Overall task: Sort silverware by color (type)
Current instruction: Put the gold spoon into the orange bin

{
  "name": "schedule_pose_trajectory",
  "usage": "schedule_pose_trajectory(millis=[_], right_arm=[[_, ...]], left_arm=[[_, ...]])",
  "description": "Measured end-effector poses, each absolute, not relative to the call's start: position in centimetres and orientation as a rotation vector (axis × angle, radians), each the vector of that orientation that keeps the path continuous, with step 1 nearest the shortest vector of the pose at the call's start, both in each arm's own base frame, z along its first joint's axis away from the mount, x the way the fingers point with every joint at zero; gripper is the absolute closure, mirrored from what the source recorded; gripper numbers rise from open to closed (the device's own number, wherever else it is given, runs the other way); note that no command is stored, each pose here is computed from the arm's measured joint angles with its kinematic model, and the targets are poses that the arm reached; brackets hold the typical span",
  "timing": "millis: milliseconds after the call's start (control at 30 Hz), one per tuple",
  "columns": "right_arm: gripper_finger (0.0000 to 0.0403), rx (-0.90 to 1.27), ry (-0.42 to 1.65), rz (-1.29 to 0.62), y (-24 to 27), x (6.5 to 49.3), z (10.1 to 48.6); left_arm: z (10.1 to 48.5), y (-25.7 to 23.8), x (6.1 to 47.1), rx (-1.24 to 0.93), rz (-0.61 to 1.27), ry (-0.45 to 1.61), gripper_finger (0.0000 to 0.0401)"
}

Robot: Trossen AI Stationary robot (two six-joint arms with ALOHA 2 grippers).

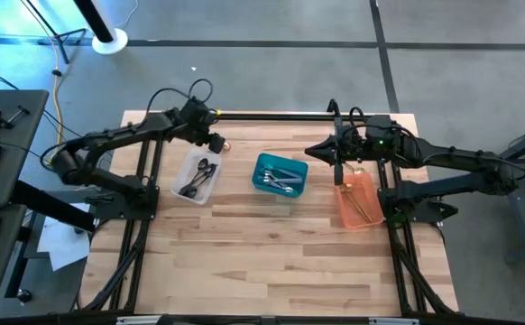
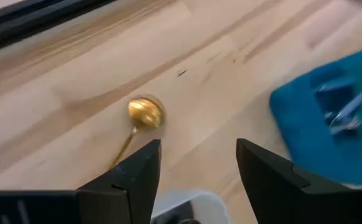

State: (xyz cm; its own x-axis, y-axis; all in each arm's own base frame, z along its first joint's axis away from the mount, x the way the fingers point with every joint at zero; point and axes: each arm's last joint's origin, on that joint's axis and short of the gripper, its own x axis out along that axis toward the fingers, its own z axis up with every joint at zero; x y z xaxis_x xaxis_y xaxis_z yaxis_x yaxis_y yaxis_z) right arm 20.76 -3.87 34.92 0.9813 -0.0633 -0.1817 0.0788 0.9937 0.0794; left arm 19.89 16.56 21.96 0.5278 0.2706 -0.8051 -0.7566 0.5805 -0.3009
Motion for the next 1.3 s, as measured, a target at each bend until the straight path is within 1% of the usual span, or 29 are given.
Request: schedule_pose_trajectory(millis=[167, 233, 367, 633, 767, 1033, 1300], right_arm=[[0.0403, 0.087, 0.181, -0.071, -3.9, 20.8, 34.9], [0.0403, 0.088, 0.188, -0.071, -3.9, 20.8, 34.8], [0.0403, 0.089, 0.207, -0.071, -3.8, 20.7, 34.7], [0.0403, 0.114, 0.251, -0.071, -3.8, 20.6, 34.2], [0.0403, 0.109, 0.251, -0.071, -3.8, 20.6, 34.2], [0.0403, 0.103, 0.251, -0.071, -3.8, 20.6, 34.3], [0.0403, 0.103, 0.251, -0.096, -3.9, 20.6, 34.2]], left_arm=[[22.9, 19.1, 21.7, -0.599, 0.706, 0.944, 0.0201], [22.7, 20.3, 22.1, -0.614, 0.705, 0.996, 0.0201], [21.5, 21.7, 22.8, -0.677, 0.63, 1.061, 0.0201], [18.3, 22.1, 23.7, -0.664, 0.587, 1.187, 0.0201], [17.0, 22.4, 23.8, -0.641, 0.615, 1.244, 0.0201], [15.9, 22.6, 24.0, -0.547, 0.56, 1.311, 0.0201], [14.5, 22.8, 24.2, -0.528, 0.518, 1.347, 0.0201]])
